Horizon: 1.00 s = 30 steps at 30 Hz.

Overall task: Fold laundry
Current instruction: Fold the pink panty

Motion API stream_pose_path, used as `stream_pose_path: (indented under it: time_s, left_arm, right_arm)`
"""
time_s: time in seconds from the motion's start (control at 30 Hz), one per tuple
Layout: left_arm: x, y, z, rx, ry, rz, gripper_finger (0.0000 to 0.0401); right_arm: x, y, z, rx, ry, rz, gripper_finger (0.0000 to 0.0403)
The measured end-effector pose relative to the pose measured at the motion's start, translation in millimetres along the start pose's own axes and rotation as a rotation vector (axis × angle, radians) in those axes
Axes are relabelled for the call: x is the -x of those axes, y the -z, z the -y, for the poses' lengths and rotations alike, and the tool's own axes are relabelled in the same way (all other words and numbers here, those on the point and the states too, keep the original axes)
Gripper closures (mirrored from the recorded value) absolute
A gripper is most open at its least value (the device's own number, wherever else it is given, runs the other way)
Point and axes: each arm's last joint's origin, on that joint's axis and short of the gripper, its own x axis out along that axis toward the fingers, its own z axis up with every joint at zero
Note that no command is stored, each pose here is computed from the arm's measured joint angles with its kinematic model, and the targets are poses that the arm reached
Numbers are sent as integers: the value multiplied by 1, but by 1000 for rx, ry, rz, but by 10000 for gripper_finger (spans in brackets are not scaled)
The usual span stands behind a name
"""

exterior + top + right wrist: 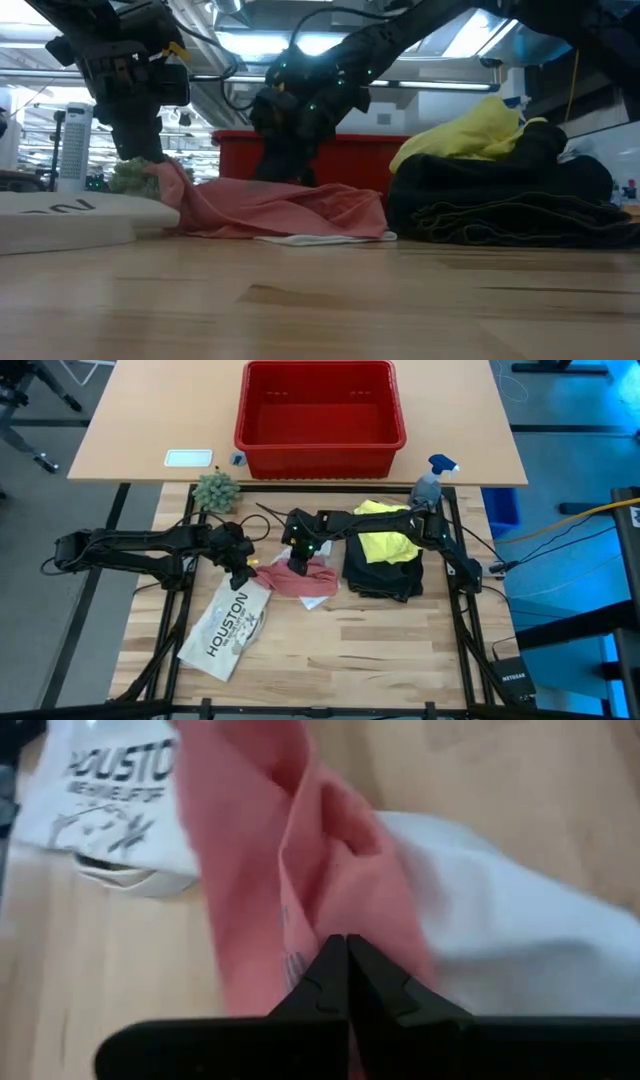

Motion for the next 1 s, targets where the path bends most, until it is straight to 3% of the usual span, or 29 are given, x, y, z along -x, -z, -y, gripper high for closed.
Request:
stream_pose_path:
  time_s: [0.2,0.47,0.67,0.87,1.0]
  left_arm:
    - [0,0,0,0,-1,-2,401]
    - [0,0,0,-4,7,-6,401]
    - [0,1,3,6,111,-38,401]
    - [1,2,8,85,272,-98,401]
    - [1,2,8,80,260,-93,401]
  right_arm:
    - [-1,5,-15,10,-100,-57,403]
    - [-10,15,-34,26,-139,-133,403]
    - [-10,20,-36,9,-175,-180,403]
    - [-10,20,-34,13,-134,-175,403]
    - [-1,10,-43,65,-91,-91,403]
